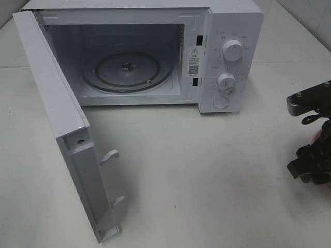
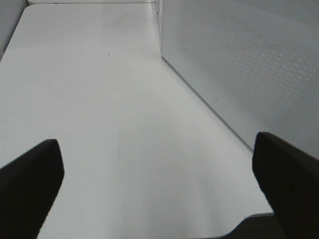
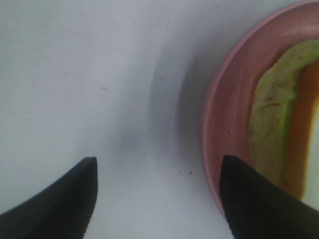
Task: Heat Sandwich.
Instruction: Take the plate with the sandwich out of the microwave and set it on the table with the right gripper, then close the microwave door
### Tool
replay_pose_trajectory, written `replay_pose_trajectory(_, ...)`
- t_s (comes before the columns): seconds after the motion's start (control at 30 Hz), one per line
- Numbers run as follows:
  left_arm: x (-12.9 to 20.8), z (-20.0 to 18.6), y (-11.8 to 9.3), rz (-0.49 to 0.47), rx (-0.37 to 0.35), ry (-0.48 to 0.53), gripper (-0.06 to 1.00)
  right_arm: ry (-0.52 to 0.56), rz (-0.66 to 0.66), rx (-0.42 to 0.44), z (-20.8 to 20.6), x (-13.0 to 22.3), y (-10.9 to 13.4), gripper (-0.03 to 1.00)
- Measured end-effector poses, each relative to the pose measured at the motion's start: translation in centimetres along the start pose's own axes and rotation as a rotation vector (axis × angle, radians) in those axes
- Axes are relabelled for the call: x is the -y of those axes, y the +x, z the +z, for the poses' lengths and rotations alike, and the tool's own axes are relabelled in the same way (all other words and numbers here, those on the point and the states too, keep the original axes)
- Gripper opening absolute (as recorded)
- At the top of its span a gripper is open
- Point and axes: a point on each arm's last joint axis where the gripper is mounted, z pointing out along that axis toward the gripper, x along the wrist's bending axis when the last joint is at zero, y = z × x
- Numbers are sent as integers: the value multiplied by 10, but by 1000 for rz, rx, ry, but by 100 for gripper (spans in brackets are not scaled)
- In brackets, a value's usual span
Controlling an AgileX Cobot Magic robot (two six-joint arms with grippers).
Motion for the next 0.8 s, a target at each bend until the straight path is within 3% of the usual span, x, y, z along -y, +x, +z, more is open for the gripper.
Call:
replay_pose_trajectory(0.3, 0, 0, 0, 0, 0, 0, 97, -123, 10, -105, -52, 18, 0, 77)
replay_pose_trajectory(0.8, 0, 0, 0, 0, 0, 0, 97, -247, 69, -97, -115, 78, -13, 77)
